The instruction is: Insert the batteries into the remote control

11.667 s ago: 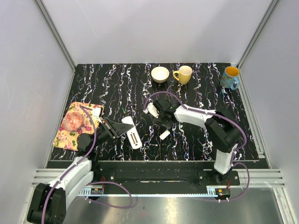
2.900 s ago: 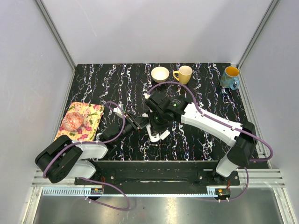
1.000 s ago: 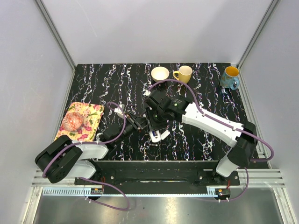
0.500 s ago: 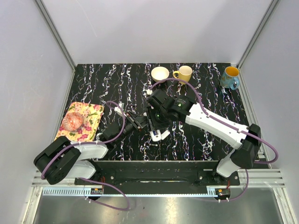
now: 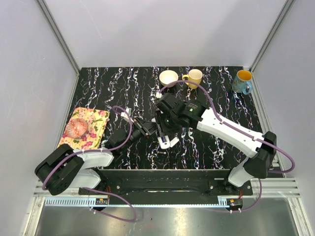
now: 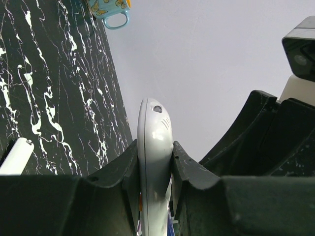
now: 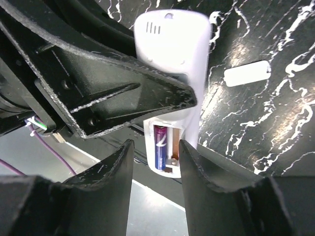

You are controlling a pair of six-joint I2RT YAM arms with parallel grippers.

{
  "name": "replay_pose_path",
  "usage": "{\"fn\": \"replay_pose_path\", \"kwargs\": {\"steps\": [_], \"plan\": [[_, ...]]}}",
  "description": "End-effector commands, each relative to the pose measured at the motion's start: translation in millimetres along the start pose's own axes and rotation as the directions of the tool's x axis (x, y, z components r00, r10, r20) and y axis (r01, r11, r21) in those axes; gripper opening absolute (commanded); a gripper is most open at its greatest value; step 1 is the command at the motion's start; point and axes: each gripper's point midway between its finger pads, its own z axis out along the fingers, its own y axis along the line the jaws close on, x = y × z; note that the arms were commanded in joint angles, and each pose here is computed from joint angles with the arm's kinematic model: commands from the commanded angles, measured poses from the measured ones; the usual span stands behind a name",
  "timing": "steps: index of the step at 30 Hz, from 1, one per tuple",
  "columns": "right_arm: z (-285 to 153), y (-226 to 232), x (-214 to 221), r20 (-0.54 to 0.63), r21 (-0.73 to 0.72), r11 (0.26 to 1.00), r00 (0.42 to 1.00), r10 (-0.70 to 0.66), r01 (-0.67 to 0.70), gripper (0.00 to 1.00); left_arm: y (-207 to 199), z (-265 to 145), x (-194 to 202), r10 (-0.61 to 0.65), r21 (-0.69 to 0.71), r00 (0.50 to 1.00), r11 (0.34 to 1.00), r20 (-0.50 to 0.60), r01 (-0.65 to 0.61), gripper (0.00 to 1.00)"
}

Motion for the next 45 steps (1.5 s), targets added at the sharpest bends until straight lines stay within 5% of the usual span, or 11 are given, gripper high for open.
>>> {"fn": "replay_pose_path", "kwargs": {"steps": [1, 8, 13, 20, 27, 45], "plan": [[-24.3, -10.4, -20.6, 0.086, 0.064, 0.998, 0.996, -0.025, 0.019, 0.47, -34.3, 6.8, -8.3, 0.003, 0.106, 1.000, 0.994, 0.022, -0.006, 0.00], [-50.6, -8.8, -28.1, 0.151, 0.038, 0.999, 0.988, -0.039, 0.034, 0.48, -31.6, 4.8, -9.6, -0.004, 0.098, 1.000, 0.995, 0.029, 0.001, 0.00], [-90.8, -2.7, -39.5, 0.361, -0.127, 0.992, 0.932, 0.021, 0.027, 0.52, -34.1, 4.8, -12.9, -0.028, 0.126, 0.999, 0.992, 0.017, 0.025, 0.00], [-87.4, 2.7, -24.8, 0.423, -0.314, 0.945, 0.905, 0.054, 0.090, 0.84, -61.5, 2.9, -5.0, -0.084, 0.271, 0.992, 0.957, -0.096, 0.107, 0.00], [-64.4, -5.7, -3.8, 0.411, -0.367, 0.920, 0.911, 0.028, 0.137, 0.95, -69.4, -1.1, -0.1, -0.093, 0.298, 0.986, 0.946, -0.136, 0.130, 0.00], [-45.1, -0.6, 3.2, 0.317, -0.609, 0.793, 0.925, 0.211, 0.027, 0.89, -102.1, -10.7, -0.4, -0.039, 0.410, 0.988, 0.907, -0.148, 0.097, 0.00]]}}
